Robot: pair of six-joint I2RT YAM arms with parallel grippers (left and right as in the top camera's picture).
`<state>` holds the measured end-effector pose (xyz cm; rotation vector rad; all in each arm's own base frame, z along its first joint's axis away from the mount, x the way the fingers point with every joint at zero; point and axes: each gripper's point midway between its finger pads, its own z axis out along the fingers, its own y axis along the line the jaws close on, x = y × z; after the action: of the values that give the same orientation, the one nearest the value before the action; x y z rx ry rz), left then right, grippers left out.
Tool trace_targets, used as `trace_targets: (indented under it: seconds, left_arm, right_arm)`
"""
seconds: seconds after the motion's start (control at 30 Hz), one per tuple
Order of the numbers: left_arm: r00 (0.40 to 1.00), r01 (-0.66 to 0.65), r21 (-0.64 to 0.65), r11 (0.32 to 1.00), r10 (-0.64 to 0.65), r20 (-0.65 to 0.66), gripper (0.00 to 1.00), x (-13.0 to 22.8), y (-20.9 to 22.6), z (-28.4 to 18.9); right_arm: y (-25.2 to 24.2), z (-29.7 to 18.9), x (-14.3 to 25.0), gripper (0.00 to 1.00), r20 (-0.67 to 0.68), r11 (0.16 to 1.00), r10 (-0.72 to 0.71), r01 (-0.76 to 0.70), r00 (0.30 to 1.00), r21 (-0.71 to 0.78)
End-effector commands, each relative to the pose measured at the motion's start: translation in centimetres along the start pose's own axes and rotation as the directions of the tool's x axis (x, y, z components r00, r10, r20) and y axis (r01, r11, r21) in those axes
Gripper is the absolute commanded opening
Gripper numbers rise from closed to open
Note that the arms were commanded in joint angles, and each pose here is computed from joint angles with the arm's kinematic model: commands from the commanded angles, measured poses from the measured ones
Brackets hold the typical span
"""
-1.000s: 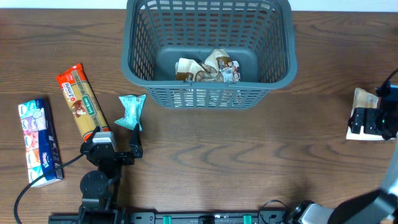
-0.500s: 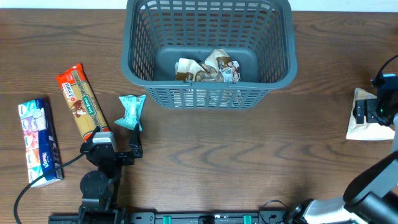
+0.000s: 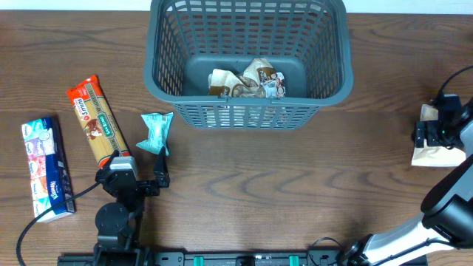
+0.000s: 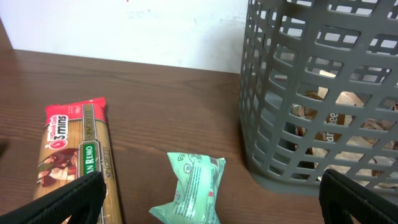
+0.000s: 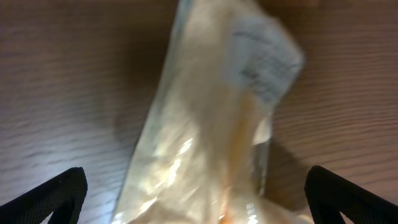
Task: Pack container
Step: 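Move the right gripper to the cream pouch and grasp it, then carry the cream pouch into the basket and open the right gripper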
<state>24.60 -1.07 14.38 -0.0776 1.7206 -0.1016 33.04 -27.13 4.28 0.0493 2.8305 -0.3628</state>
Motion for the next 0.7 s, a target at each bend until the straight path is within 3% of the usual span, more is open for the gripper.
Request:
trace_targets:
  seconds: [0.0, 0.2, 0.33, 0.47, 0.53, 0.67]
  left_arm:
    - [0.999, 0.004, -0.035, 0.999, -0.006, -0.053, 0.99, 1.8, 0.7, 0.1]
    - [0.999, 0.006, -0.034, 0.999, -0.008, -0.053, 0.98, 1.8, 0.7, 0.1]
    - [0.998, 0.044, -0.036, 0.998, -0.046, -0.052, 0.98, 1.8, 0.7, 0.1]
    - [0.998, 0.045, -0.037, 0.998, -0.047, -0.052, 0.98, 1.8, 0.7, 0.1]
    - [0.998, 0.045, -0.037, 0.998, -0.047, -0.051, 0.99, 1.8, 0.7, 0.1]
    - [0.998, 0.045, -0.037, 0.998, -0.047, -0.051, 0.99, 1.8, 0.7, 0.1]
  right_arm:
    - [-0.3, 1.4, 0.9, 0.99, -0.016, 1.0, 0.01, -0.011, 1.0, -0.017]
    - [0.9, 3.8, 2.0, 0.99, -0.049, 0.996, 0.018, -0.022, 0.999, -0.083]
    - [1.2, 4.7, 2.0, 0.93, -0.052, 0.993, 0.07, -0.075, 0.996, -0.091]
    - [1.2, 5.1, 1.5, 0.63, -0.036, 0.987, 0.126, -0.129, 0.991, -0.094]
    - [1.6, 5.1, 1.2, 0.39, -0.022, 0.984, 0.129, -0.131, 0.991, -0.119]
    - [1.9, 5.1, 0.8, 0.11, -0.017, 0.978, 0.166, -0.166, 0.986, -0.124]
